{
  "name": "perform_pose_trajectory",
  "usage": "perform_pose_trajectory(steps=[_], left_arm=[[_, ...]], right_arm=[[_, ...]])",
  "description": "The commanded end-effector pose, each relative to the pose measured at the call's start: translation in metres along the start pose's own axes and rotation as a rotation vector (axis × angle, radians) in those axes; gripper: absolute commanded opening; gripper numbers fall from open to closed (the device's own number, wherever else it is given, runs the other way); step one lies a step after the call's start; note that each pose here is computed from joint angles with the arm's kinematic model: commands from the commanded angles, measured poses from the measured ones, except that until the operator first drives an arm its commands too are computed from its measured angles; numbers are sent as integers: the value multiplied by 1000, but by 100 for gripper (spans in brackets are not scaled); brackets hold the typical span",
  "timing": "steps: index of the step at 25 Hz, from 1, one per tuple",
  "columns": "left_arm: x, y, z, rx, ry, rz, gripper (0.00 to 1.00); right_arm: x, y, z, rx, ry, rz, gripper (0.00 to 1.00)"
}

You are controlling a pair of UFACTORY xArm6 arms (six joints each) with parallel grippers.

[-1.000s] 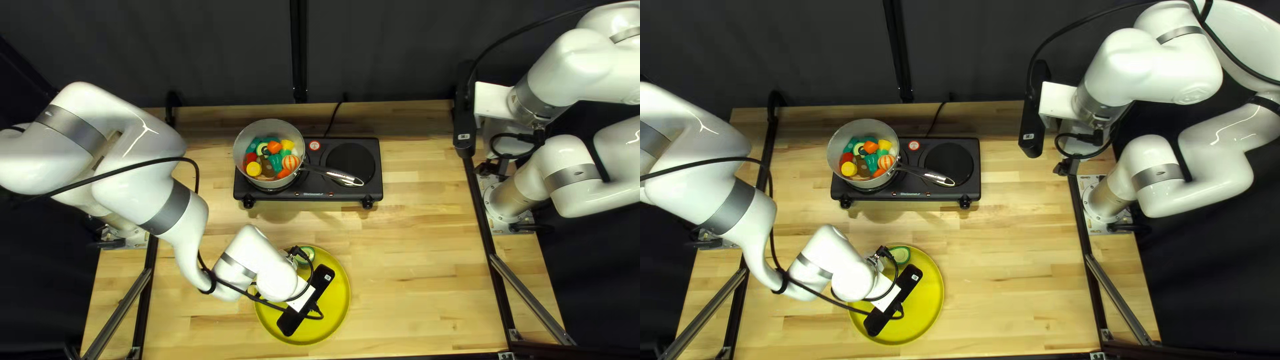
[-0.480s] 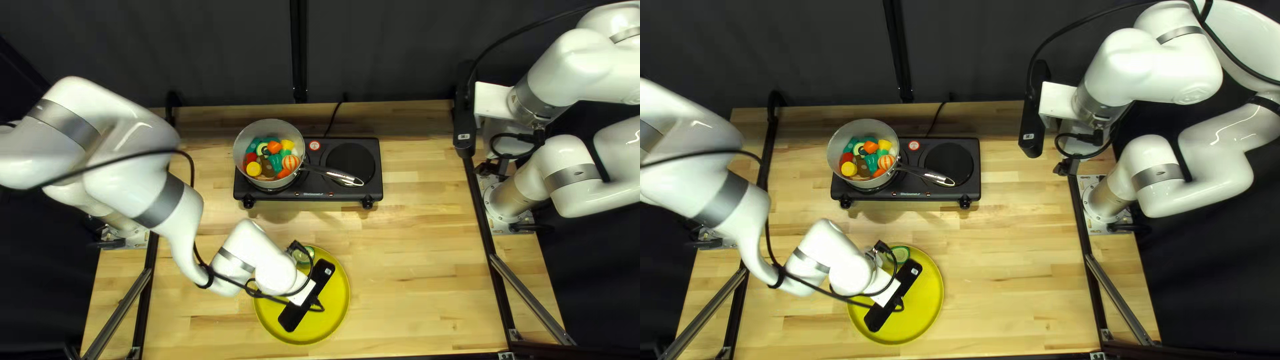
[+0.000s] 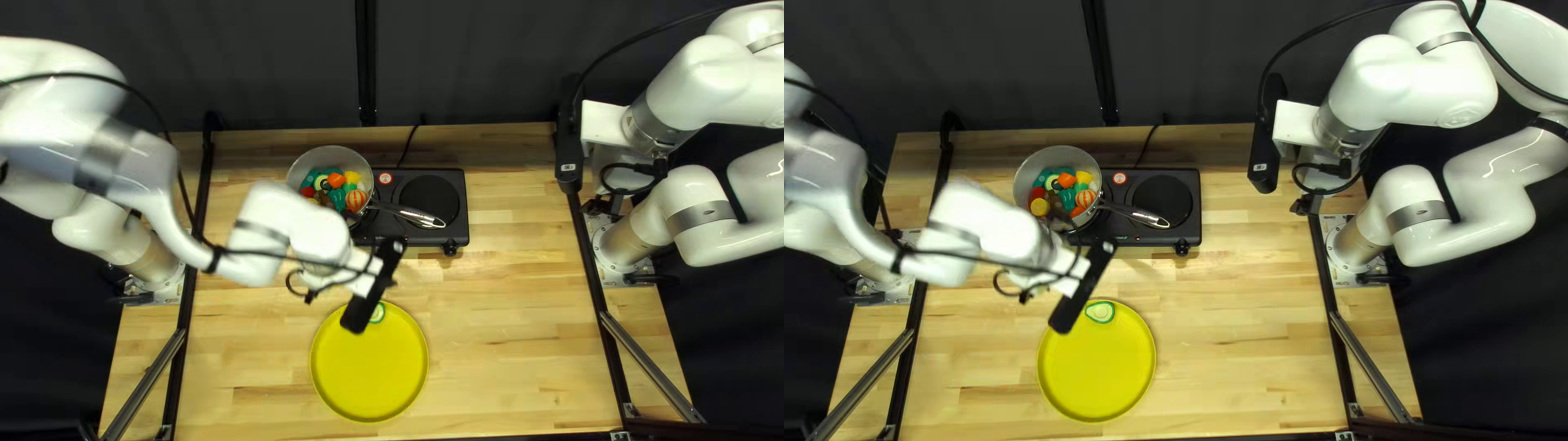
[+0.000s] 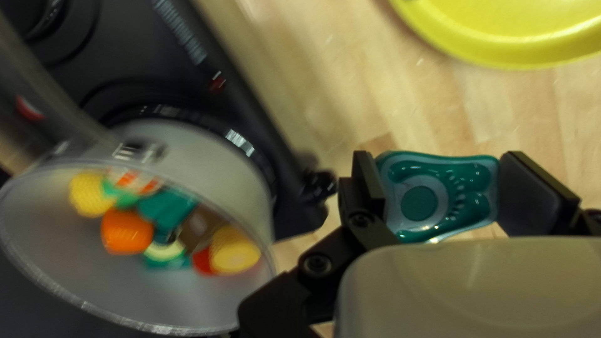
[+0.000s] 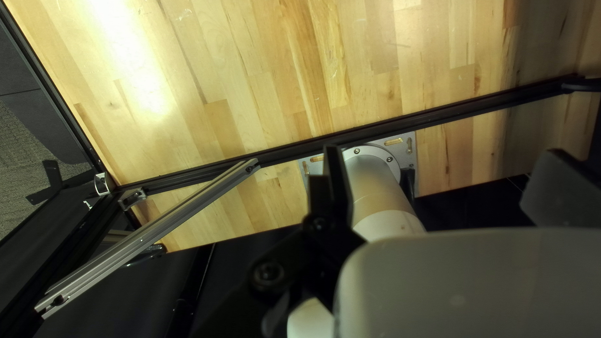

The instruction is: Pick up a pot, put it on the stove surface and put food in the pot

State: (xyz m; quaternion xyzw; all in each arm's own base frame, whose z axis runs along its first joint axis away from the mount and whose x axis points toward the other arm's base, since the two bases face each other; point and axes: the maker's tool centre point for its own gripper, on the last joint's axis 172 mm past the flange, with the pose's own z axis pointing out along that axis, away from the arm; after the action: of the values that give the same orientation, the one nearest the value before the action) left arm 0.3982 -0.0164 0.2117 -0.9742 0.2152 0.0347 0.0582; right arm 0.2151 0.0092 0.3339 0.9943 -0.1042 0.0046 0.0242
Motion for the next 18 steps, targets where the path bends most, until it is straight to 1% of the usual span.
perform_pose_trajectory(steps=[1,2,3,5,7,9,11,14,18], left_arm=[[-44,-61,-8,-19,6,-46,0],[-47,-67,-7,-22,6,-53,0],[-57,-83,-5,-29,8,-68,0],[-64,-102,-1,-39,13,-86,0],[-64,-109,5,-45,19,-99,0],[-62,-110,7,-49,20,-105,0],[-59,-110,12,-52,12,-107,100],[-55,-106,9,-54,2,-109,100],[-49,-100,-4,-54,-17,-101,100]], right_arm=[[0,0,0,0,0,0,100],[0,0,0,0,0,0,100],[0,0,0,0,0,0,100],[0,0,0,0,0,0,100],[0,0,0,0,0,0,100],[0,0,0,0,0,0,100],[0,0,0,0,0,0,100],[0,0,0,0,0,0,100],[0,0,0,0,0,0,100]])
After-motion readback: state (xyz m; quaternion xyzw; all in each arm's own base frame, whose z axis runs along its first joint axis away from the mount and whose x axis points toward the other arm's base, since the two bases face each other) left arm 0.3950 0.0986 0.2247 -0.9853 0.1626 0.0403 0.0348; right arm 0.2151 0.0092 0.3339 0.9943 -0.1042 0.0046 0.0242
